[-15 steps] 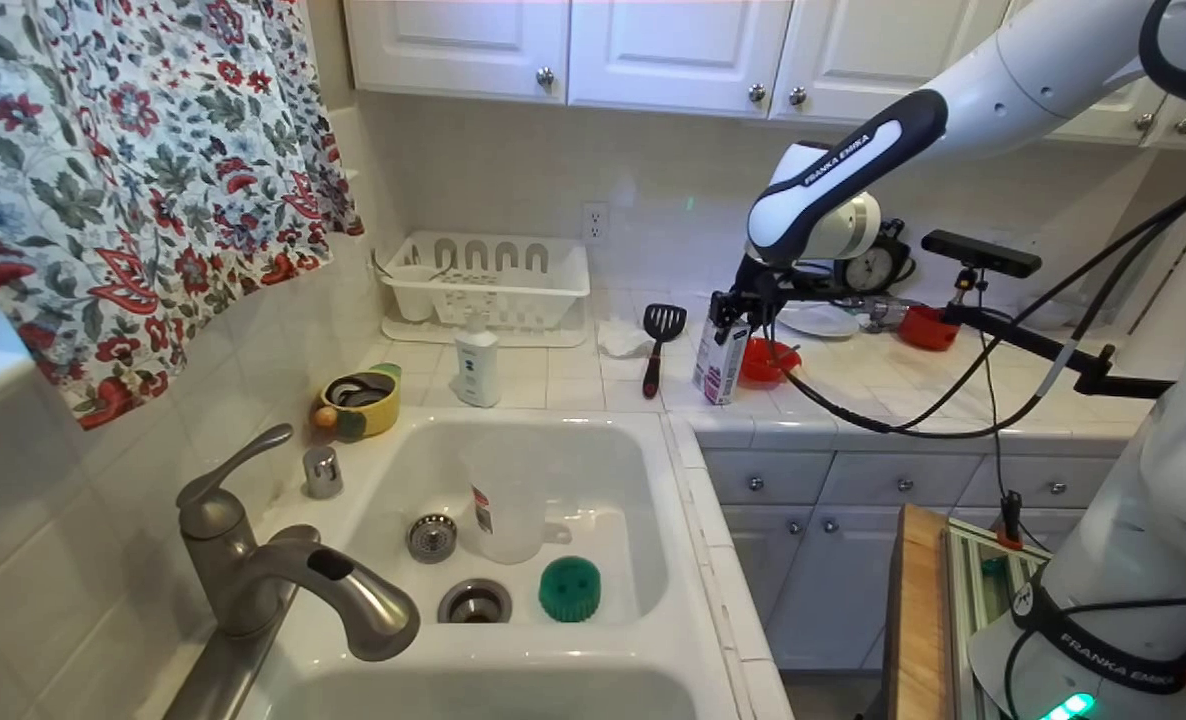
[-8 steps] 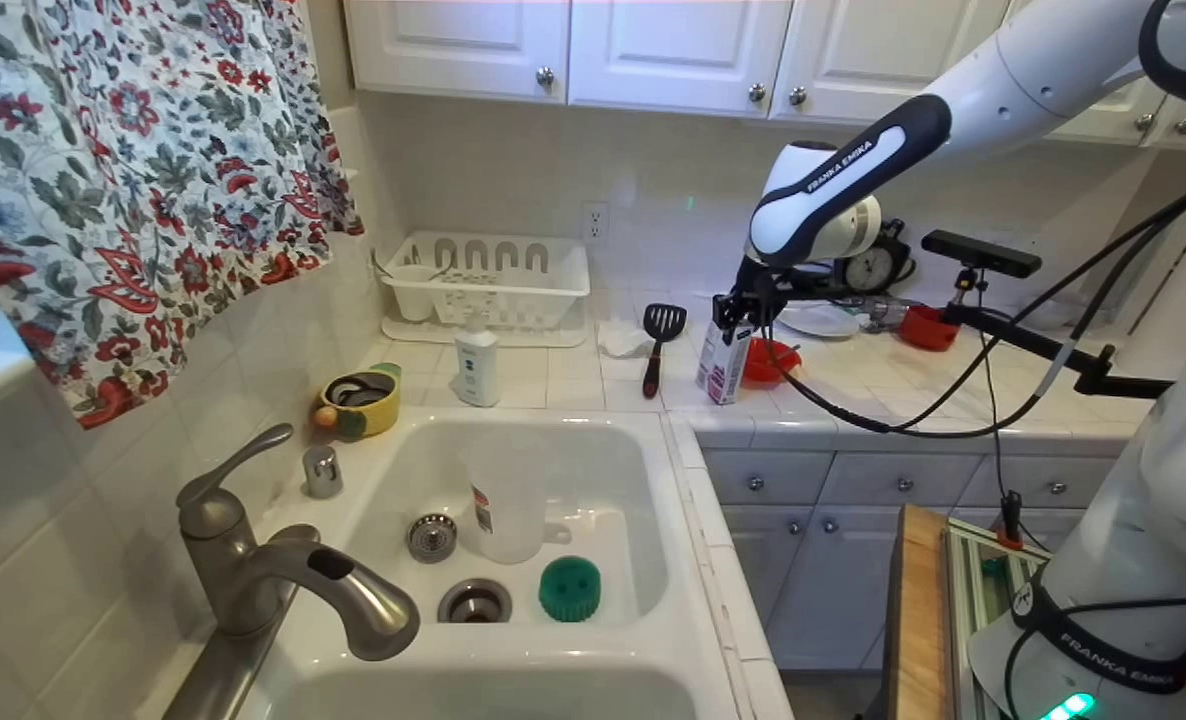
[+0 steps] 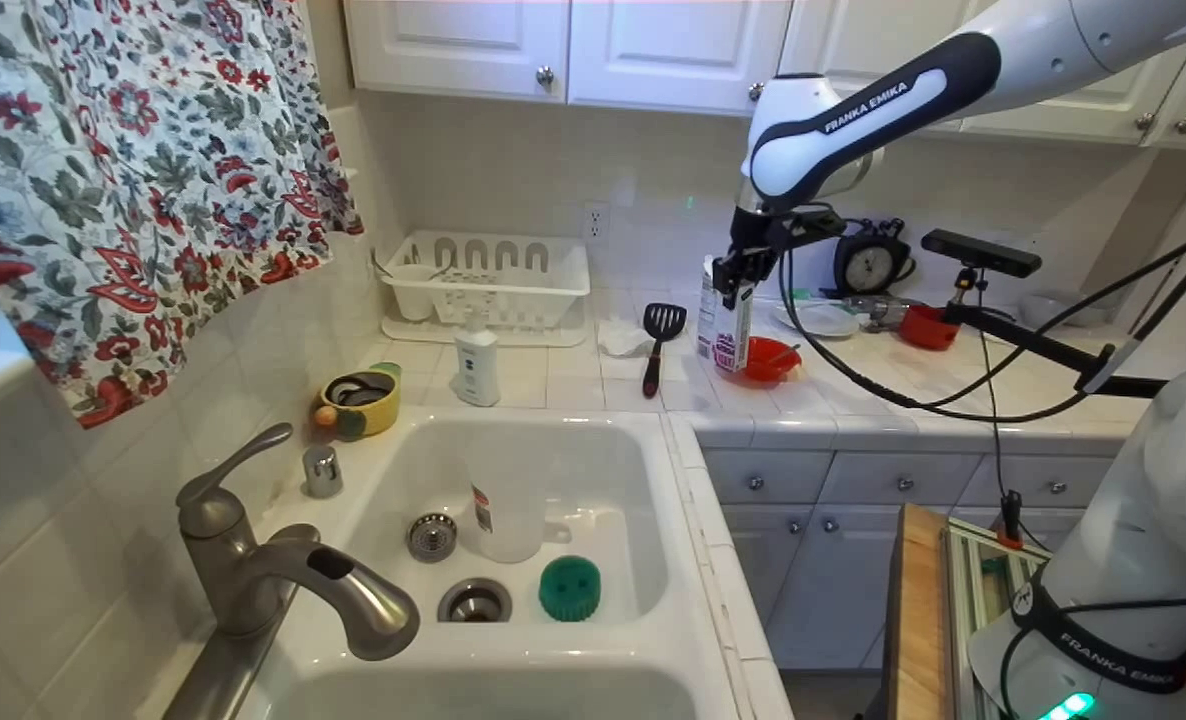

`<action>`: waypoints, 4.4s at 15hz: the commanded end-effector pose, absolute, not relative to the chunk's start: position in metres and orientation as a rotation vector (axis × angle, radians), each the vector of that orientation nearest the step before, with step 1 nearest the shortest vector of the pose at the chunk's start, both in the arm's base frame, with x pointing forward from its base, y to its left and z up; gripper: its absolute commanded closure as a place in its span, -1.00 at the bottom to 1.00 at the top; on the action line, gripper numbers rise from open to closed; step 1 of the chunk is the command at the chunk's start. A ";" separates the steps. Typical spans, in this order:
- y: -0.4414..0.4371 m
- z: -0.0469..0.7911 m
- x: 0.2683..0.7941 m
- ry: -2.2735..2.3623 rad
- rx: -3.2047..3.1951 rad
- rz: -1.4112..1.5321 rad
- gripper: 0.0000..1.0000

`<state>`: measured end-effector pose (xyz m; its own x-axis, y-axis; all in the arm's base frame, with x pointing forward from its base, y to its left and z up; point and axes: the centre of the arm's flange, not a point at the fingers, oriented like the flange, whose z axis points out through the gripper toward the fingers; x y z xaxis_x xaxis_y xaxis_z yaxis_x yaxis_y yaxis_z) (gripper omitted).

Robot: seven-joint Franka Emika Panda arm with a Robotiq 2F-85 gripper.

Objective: Pour some granulated sugar inside the sink on the right.

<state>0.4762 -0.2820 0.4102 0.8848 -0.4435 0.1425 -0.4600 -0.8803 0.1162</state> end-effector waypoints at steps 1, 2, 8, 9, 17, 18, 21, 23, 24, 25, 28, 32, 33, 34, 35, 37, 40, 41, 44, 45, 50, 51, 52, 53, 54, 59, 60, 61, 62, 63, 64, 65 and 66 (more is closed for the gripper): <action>-0.270 0.450 0.488 -0.412 2.934 0.109 0.81; -0.266 0.455 0.492 -0.336 2.951 0.095 0.81; -0.236 0.470 0.516 0.132 2.960 -0.001 0.81; -0.230 0.472 0.520 0.207 2.958 -0.018 0.81; -0.178 0.465 0.534 0.745 2.785 -0.163 0.81; -0.174 0.463 0.535 0.800 2.747 -0.188 0.81; -0.163 0.456 0.531 0.958 2.628 -0.251 0.81; -0.154 0.451 0.525 1.057 2.544 -0.290 0.81; -0.149 0.448 0.521 1.105 2.502 -0.312 0.81; -0.144 0.444 0.516 1.151 2.457 -0.335 0.81; -0.127 0.432 0.502 1.268 2.316 -0.391 0.81; -0.100 0.419 0.484 1.378 2.118 -0.390 0.81; -0.111 0.415 0.509 1.335 2.222 -0.425 0.31; -0.105 0.412 0.505 1.361 2.187 -0.419 0.31; -0.102 0.412 0.501 1.374 2.170 -0.416 0.31; -0.101 0.412 0.497 1.379 2.160 -0.414 0.31; -0.100 0.413 0.496 1.380 2.159 -0.410 0.31; -0.100 0.413 0.496 1.381 2.159 -0.410 0.31; -0.091 0.409 0.495 1.424 2.147 -0.408 0.81; -0.084 0.408 0.495 1.450 2.126 -0.410 0.81; -0.036 0.402 0.509 1.519 2.025 -0.393 0.81; -0.027 0.402 0.512 1.531 1.995 -0.396 0.81; -0.020 0.403 0.516 1.544 1.971 -0.396 0.81; -0.012 0.403 0.521 1.553 1.945 -0.400 0.81; -0.003 0.403 0.526 1.556 1.921 -0.396 0.81; 0.033 0.400 0.550 1.557 1.765 -0.365 0.81; 0.041 0.398 0.554 1.559 1.732 -0.360 0.81; 0.051 0.395 0.558 1.563 1.700 -0.357 0.81; 0.058 0.392 0.562 1.563 1.672 -0.353 0.81; 0.067 0.390 0.566 1.566 1.646 -0.349 0.81; 0.075 0.389 0.571 1.567 1.625 -0.341 0.81; 0.084 0.388 0.575 1.567 1.608 -0.334 0.81; 0.090 0.388 0.579 1.569 1.593 -0.326 0.81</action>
